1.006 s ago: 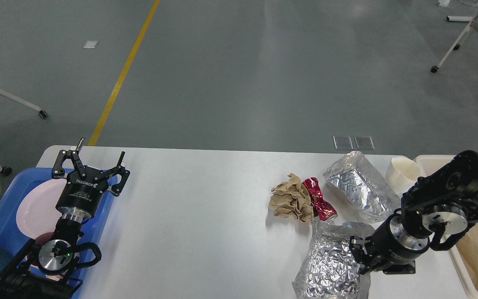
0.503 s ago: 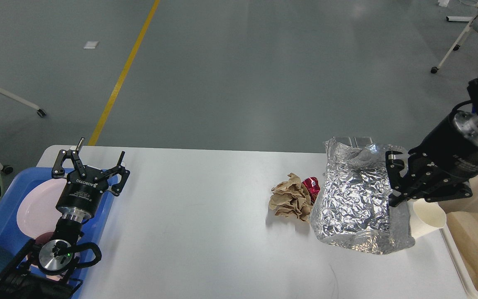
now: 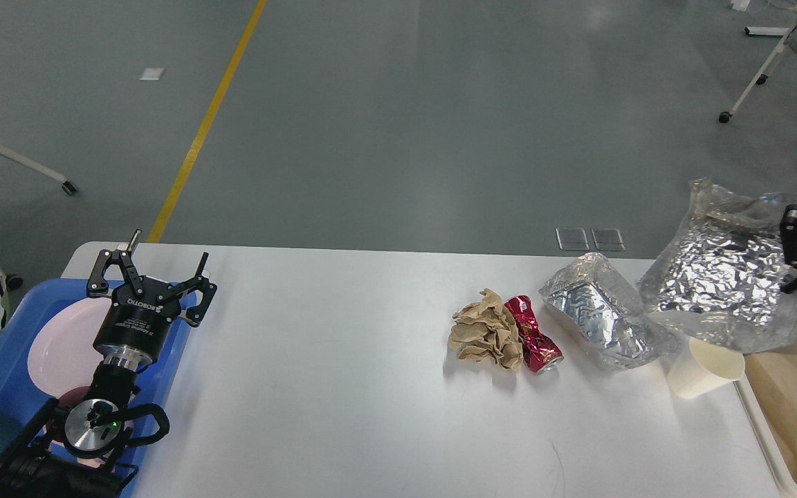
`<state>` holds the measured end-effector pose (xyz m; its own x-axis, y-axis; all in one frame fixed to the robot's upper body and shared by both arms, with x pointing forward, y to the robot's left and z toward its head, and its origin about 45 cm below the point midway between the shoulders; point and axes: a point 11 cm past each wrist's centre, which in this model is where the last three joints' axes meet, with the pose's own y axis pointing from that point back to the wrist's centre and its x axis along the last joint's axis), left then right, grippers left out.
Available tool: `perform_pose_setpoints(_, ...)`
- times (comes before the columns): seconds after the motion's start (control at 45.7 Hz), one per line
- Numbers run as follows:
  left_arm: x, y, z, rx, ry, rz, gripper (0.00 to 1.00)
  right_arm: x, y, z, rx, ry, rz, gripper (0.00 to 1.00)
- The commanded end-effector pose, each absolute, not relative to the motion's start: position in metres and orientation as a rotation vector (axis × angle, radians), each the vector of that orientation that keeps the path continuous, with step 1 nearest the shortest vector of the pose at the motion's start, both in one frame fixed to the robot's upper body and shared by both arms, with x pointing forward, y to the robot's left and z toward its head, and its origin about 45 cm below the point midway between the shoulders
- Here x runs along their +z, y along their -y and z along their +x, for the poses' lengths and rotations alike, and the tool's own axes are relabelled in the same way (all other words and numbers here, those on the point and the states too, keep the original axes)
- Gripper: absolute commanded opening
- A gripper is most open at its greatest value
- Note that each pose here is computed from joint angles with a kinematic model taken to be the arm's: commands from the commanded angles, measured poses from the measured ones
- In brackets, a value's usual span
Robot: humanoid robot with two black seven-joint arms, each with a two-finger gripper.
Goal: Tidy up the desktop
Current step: 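Lift the silver foil, carry it into the beige bin, release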
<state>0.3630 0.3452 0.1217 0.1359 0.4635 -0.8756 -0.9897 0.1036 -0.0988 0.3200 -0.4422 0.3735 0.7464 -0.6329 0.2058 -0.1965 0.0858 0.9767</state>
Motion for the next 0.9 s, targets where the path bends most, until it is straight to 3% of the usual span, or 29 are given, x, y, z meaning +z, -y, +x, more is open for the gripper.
perform_pose_setpoints(0.0, 0.122, -0.345, 0.363, 1.258, -0.799, -0.849, 0.96, 0.342, 0.509, 0.311, -0.416, 0.861, 1.375, 0.0)
perform_pose_setpoints(0.306, 0.122, -0.345, 0.363, 1.259, -0.797, -0.847, 0.97, 0.248, 0.613, 0.273, -0.3, 1.195, 0.996, 0.0)
perform_pose_setpoints(0.547, 0.122, -0.345, 0.363, 1.259, -0.797, -0.848, 0.96, 0.189, 0.652, 0.251, -0.27, 1.307, 0.868, 0.0)
perform_pose_setpoints(0.875, 0.122, -0.345, 0.363, 1.259, -0.797, -0.848, 0.96, 0.096, 0.636, 0.232, -0.218, 1.312, 0.848, 0.0)
